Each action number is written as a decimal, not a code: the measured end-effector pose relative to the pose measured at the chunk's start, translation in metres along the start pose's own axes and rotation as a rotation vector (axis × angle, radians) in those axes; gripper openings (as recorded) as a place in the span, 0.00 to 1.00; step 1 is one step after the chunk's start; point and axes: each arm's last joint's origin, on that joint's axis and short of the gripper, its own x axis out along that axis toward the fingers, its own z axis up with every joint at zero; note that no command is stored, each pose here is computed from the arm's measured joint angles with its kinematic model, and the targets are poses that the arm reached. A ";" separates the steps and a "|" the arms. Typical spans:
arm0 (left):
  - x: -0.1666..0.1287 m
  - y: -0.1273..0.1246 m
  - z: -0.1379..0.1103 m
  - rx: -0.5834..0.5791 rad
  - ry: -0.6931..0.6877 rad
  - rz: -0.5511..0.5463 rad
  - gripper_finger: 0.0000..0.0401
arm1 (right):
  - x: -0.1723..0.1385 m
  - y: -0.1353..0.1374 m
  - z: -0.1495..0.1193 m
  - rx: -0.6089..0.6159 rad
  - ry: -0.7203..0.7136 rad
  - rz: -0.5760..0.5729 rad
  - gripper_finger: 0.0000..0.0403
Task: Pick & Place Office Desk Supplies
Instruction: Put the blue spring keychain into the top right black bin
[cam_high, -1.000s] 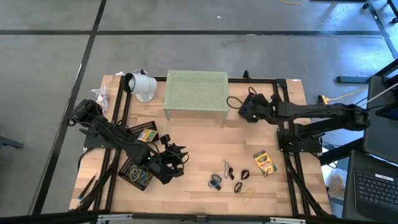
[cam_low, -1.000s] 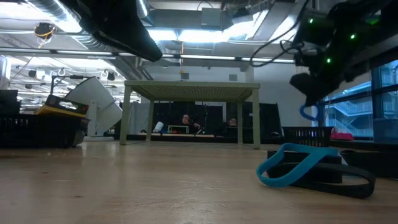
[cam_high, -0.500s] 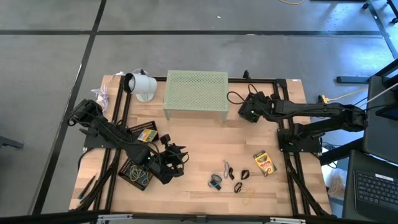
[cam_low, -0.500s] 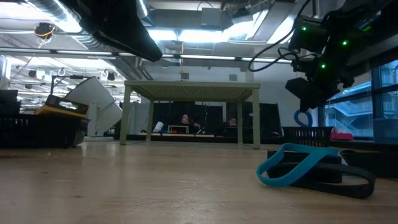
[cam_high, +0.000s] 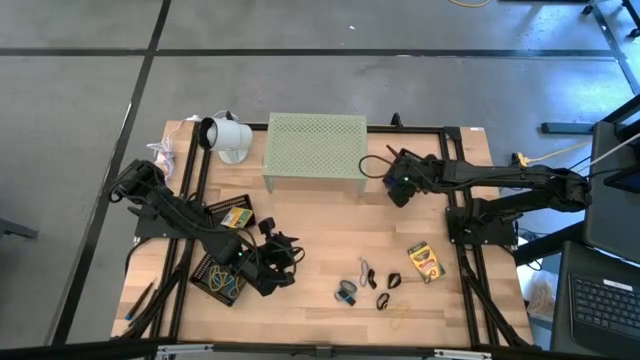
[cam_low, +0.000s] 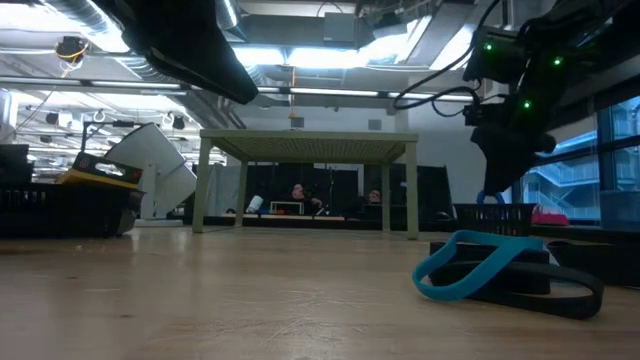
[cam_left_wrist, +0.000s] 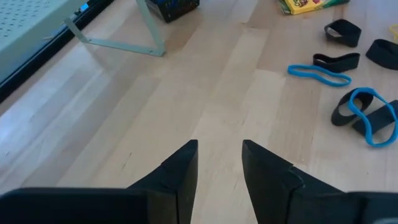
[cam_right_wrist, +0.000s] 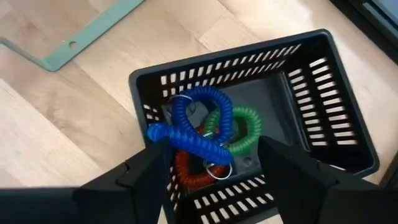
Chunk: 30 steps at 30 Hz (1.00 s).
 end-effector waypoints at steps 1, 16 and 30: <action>0.000 0.000 0.000 -0.001 0.000 0.000 0.30 | 0.000 0.000 0.000 -0.013 0.006 0.013 0.61; 0.000 0.001 0.001 -0.003 -0.019 0.025 0.29 | 0.000 -0.004 0.000 -0.058 -0.032 -0.123 0.57; 0.021 -0.030 0.005 0.165 -0.092 -0.216 0.32 | -0.002 0.004 -0.003 0.068 0.032 0.042 0.51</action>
